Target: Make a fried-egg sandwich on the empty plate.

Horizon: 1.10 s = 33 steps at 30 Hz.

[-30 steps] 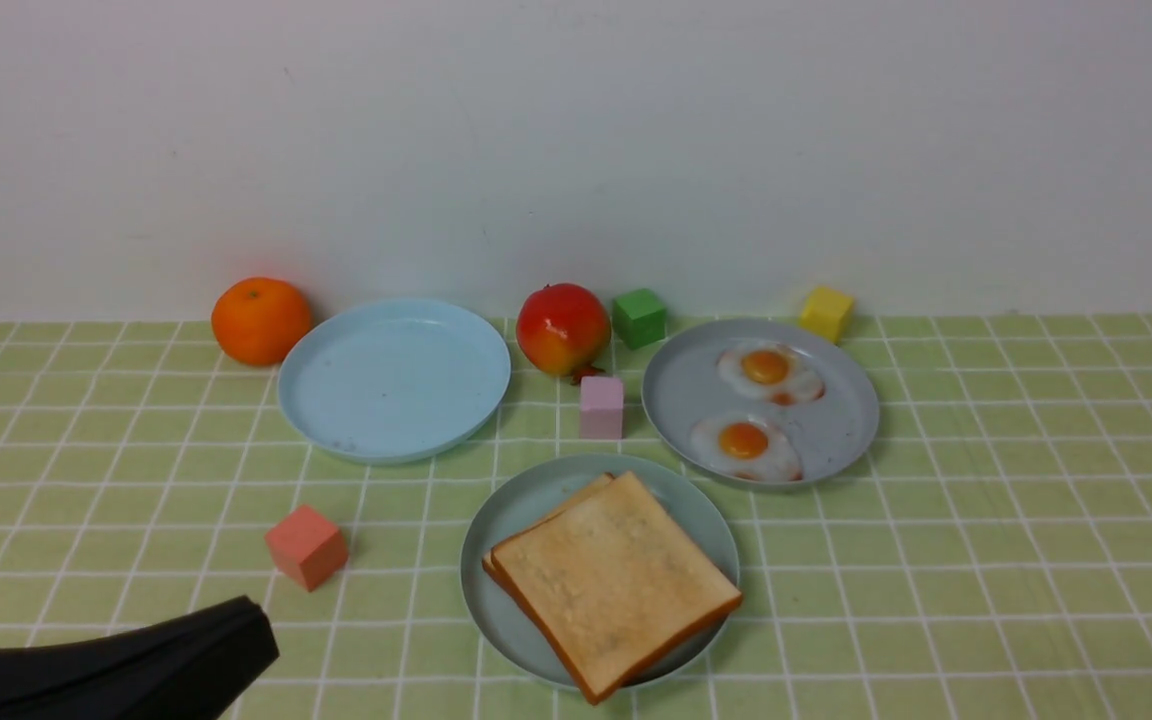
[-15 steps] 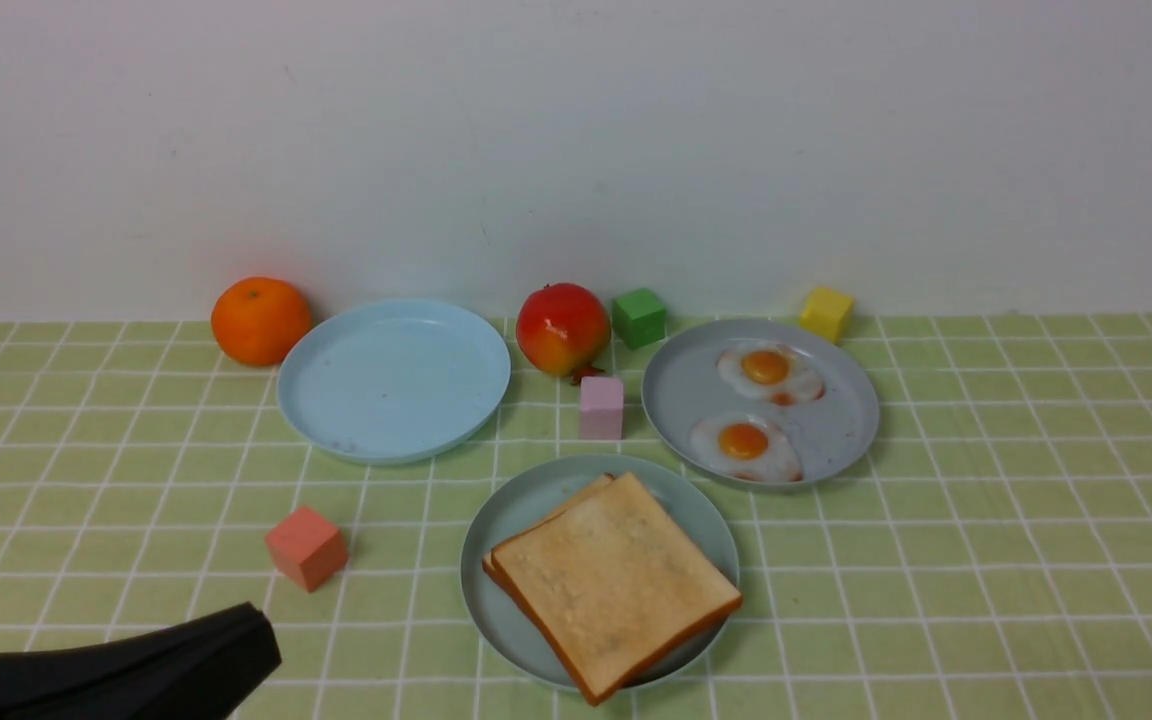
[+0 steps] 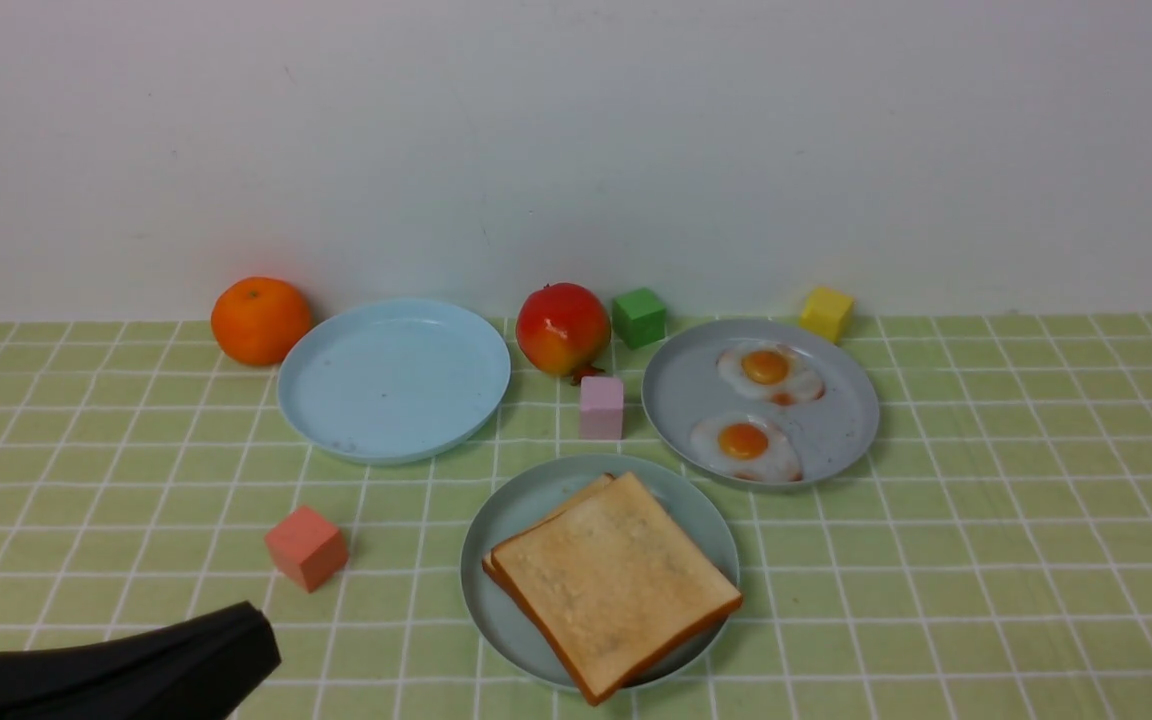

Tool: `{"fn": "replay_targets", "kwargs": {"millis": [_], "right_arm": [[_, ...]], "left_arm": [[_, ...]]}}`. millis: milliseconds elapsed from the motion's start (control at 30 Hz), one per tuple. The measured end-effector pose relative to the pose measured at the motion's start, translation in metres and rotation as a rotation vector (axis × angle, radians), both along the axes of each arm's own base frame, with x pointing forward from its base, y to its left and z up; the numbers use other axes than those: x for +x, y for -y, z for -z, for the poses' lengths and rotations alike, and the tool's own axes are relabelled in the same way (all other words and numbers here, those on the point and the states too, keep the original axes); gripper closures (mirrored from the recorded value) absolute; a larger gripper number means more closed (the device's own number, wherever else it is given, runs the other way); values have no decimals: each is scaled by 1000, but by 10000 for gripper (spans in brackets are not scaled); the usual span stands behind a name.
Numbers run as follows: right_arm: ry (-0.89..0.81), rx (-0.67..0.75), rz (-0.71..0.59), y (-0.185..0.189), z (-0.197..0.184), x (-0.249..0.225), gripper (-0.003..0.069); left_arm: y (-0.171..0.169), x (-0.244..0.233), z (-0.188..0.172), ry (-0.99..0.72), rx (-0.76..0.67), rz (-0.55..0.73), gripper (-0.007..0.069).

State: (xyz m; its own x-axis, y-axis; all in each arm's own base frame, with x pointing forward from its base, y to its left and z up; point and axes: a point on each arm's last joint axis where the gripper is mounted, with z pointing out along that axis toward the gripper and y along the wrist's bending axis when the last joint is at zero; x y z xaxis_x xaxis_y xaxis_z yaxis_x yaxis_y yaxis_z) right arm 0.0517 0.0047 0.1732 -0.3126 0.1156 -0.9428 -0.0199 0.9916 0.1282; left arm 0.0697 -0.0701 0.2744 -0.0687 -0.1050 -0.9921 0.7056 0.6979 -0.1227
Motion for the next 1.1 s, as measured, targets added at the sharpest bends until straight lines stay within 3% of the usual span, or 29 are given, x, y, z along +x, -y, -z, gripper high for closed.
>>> {"fn": "replay_targets", "kwargs": {"millis": [167,300,467,500,667,833,1100], "right_arm": [[0,0,0,0,0,0,656],[0,0,0,0,0,0,655],[0,0,0,0,0,0,652],[0,0,0,0,0,0,652],[0,0,0,0,0,0,646],[0,0,-1,0,0,0,645],[0,0,-2,0,0,0,643]], "left_arm": [[-1,0,5,3,4,-10,610],[-18,0,12,26,-26,-119,638],[-42,-6,28,2,-24,-368,638],[-51,-11,37,-14,-17,-482,638],[-64,-15,73,-143,-15,-689,638],[-66,-17,102,-367,-35,-754,638],[-66,-17,106,-406,-47,-757,638]]}}
